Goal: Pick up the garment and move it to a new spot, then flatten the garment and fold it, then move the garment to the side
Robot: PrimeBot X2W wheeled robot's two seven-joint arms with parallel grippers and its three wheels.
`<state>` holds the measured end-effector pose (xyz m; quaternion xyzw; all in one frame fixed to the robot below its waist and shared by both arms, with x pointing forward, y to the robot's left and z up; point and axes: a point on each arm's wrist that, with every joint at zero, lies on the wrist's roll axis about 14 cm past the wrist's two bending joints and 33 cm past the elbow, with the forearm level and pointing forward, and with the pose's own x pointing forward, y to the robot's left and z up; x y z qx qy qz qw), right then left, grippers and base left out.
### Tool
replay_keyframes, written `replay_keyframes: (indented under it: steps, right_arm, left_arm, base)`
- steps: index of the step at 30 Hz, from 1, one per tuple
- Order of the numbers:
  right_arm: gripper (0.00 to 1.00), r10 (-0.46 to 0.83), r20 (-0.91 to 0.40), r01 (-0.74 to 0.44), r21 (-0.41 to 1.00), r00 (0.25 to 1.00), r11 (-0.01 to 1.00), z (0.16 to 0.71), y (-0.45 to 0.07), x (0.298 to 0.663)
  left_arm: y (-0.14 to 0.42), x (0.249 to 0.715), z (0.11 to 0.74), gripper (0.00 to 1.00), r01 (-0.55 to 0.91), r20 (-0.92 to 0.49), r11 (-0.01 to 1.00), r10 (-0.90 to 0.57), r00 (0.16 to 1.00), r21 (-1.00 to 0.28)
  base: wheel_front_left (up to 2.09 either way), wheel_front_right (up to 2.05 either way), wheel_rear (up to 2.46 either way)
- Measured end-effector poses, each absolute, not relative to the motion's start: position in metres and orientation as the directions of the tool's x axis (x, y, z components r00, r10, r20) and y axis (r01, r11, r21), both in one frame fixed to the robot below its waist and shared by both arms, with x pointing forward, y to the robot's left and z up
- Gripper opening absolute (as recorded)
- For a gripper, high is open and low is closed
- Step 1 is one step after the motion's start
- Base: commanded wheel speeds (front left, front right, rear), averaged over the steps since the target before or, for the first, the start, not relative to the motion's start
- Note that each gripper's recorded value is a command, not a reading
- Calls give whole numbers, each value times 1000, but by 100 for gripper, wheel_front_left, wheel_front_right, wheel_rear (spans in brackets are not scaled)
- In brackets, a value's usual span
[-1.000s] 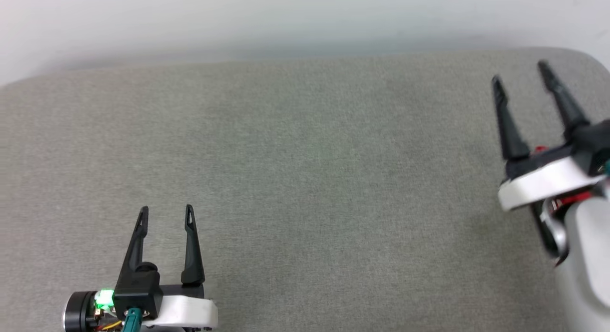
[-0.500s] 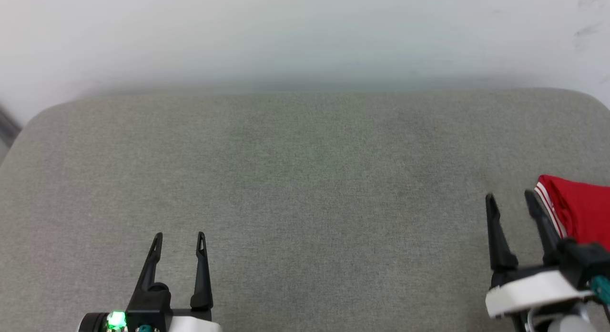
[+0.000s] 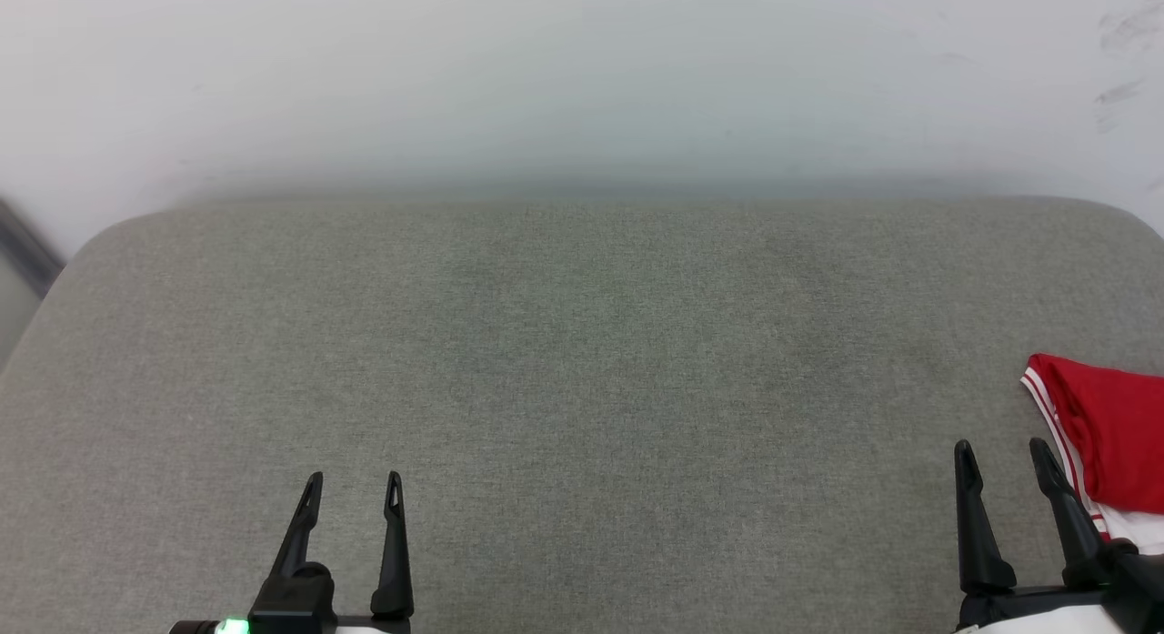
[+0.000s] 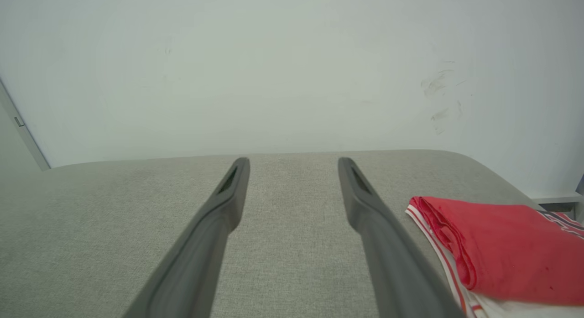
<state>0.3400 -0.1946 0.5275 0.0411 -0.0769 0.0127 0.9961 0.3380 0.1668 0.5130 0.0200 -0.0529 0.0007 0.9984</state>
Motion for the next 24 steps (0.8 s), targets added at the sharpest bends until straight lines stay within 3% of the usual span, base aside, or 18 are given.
replay_keyframes:
  steps: [7,8,13,24]
  right_arm:
    - [100,15,154,-29,92,988,995,527,-195,337]
    - [0,15,153,-30,93,988,995,527,-195,337]
    - [0,13,101,-23,101,995,995,511,-195,335]
    - [0,-28,56,9,310,998,951,500,-200,336]
  left_arm:
    - [168,338,513,100,-4,106,999,1,994,33]
    - [168,338,513,0,-3,106,1000,0,994,30]
    - [166,333,495,0,0,48,1000,-1,999,22]
    - [174,337,484,0,-39,-19,978,36,999,-205]
  base:
    - [0,0,0]
    - [0,0,0]
    - [0,0,0]
    - [0,0,0]
